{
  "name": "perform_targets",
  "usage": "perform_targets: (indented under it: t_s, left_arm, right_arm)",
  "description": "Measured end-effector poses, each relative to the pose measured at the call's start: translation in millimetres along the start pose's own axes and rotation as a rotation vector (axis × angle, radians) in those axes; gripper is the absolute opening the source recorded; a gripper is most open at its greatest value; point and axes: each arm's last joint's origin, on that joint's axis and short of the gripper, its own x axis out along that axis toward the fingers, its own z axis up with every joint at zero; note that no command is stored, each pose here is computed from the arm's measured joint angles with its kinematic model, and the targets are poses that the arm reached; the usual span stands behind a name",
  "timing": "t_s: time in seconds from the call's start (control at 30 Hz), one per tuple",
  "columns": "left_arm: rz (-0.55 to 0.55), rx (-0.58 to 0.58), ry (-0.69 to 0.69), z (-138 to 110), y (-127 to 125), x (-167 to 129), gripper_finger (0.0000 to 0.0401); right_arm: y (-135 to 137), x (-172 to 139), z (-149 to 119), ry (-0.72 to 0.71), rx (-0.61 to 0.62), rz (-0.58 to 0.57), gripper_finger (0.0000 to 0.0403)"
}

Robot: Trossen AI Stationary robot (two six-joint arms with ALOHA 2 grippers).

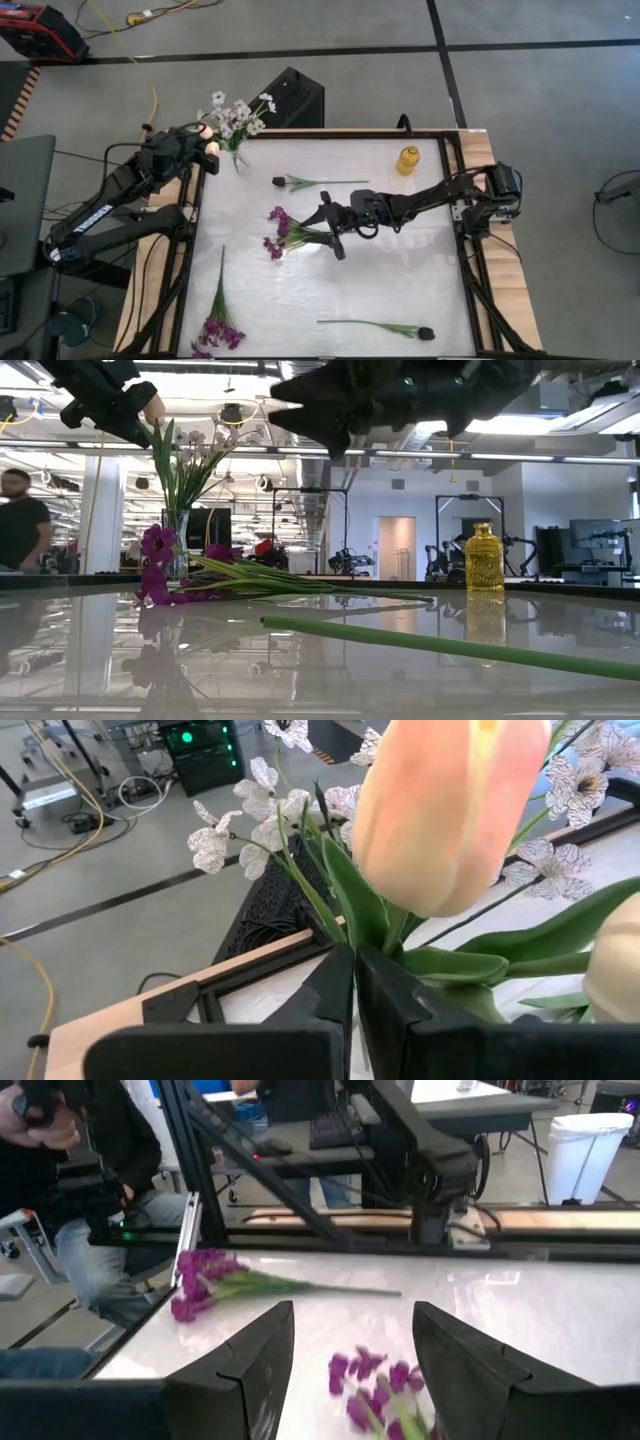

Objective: Sort flowers into vase by color
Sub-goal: Put the white tulip into the transparent vase, then put the top purple flowers into the yellow vase

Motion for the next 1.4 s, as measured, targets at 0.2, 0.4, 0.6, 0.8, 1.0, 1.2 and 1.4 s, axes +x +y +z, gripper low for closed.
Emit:
perform_targets:
  t_s: [0.2, 0.4, 0.6, 0.8, 1.0, 1.2, 1.4]
  left_arm:
    - [-0.025, -0.015, -0.018, 2, -1, 0, 0.0]
    - [-0.049, -0.023, -0.022, 10, 1, -8, 0.0]
    - [-0.057, -0.028, -0.04, 23, 8, -27, 0.0]
    - [-0.216, 0.001, -0.074, 32, 11, -47, 0.0]
    - [-0.51, 0.043, -0.082, 28, 13, -69, 0.0]
    - [-0.658, 0.024, 0.0, 1, 10, -63, 0.0]
    - [-0.64, 0.043, 0.138, -36, 1, -31, 0.0]
  right_arm:
    - [-17, 13, 35, -0.008, -0.061, -0.05, 0.023]
    - [-49, 47, 46, -0.023, -0.122, -0.119, 0.023]
    - [-83, 76, 44, 0.002, -0.112, -0.17, 0.023]
    - [-90, 94, 47, 0.017, -0.113, -0.146, 0.023]
    - [-85, 93, 49, 0.122, -0.118, -0.134, 0.023]
    - [-70, 80, 44, 0.349, -0.074, -0.106, 0.023]
    - [-50, 55, 41, 0.631, -0.002, -0.077, 0.023]
